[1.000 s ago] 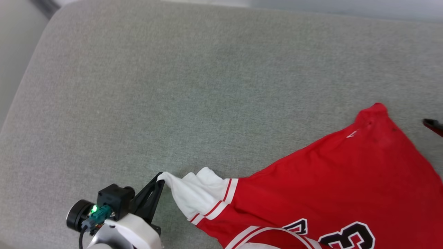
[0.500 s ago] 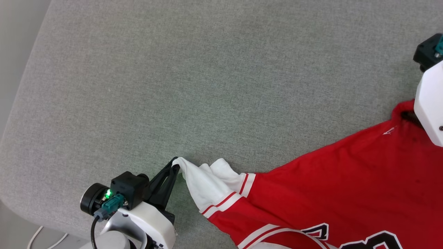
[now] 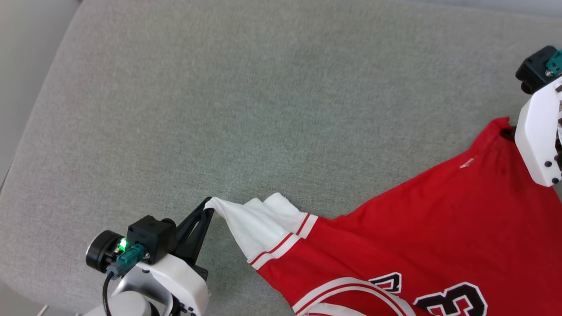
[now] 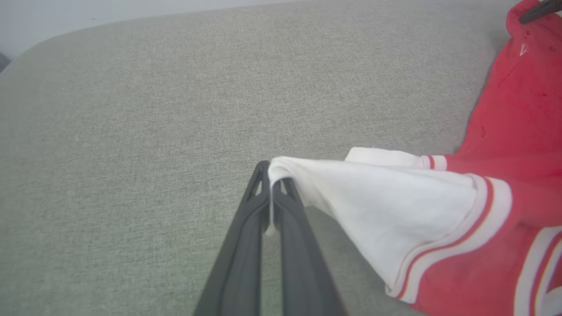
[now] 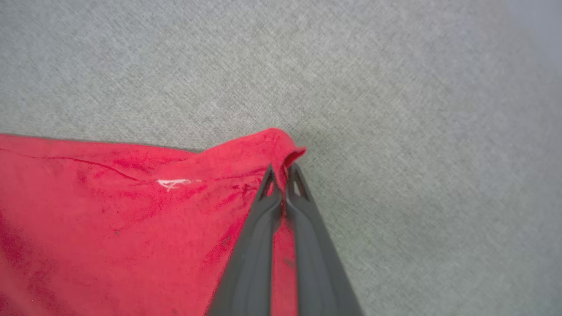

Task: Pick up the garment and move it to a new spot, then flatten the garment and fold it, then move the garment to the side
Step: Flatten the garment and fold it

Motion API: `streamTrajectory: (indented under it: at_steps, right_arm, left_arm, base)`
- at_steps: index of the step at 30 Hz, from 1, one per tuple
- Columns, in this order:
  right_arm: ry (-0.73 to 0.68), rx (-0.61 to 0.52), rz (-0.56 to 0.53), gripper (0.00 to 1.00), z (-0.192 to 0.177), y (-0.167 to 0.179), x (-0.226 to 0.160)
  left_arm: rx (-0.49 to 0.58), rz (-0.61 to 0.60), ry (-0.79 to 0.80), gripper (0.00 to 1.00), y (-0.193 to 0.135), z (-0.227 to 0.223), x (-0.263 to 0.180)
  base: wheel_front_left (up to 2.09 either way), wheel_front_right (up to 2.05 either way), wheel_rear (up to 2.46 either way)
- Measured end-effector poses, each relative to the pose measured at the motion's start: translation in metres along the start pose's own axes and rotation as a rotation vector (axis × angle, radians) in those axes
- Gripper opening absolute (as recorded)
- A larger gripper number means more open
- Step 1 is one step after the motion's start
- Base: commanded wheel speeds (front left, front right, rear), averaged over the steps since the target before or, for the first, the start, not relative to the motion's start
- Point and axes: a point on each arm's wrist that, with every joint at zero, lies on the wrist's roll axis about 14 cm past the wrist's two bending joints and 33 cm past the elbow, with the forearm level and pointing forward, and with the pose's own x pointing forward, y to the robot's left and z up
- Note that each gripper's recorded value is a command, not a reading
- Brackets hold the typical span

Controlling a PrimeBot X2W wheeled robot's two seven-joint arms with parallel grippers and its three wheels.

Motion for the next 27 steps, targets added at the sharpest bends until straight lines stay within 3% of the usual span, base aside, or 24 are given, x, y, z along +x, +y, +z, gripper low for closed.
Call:
streamTrajectory:
  at_steps: [9, 19, 22, 27]
  right_arm:
    - [-0.323, -0.044, -0.09, 0.0, 0.051, -0.002, -0.091]
    - [-0.667, -0.009, -0.265, 0.0, 0.092, -0.037, -0.184]
    - [-0.811, -0.016, -0.311, 0.0, 0.127, -0.05, -0.206]
    - [-0.925, -0.026, -0.403, 0.0, 0.163, -0.078, -0.227]
  left_arm:
    - [0.109, -0.012, -0.239, 0.0, 0.011, 0.089, -0.004]
    - [0.248, -0.13, -0.598, 0.0, -0.02, 0.243, 0.015]
    - [0.362, -0.173, -0.73, 0.0, -0.037, 0.312, 0.026]
    - [0.399, -0.214, -0.848, 0.0, -0.055, 0.372, 0.042]
  base:
    - [0.0, 0.0, 0.0]
    - [0.0, 0.0, 0.0]
    - [0.0, 0.0, 0.0]
    - [0.0, 0.0, 0.0]
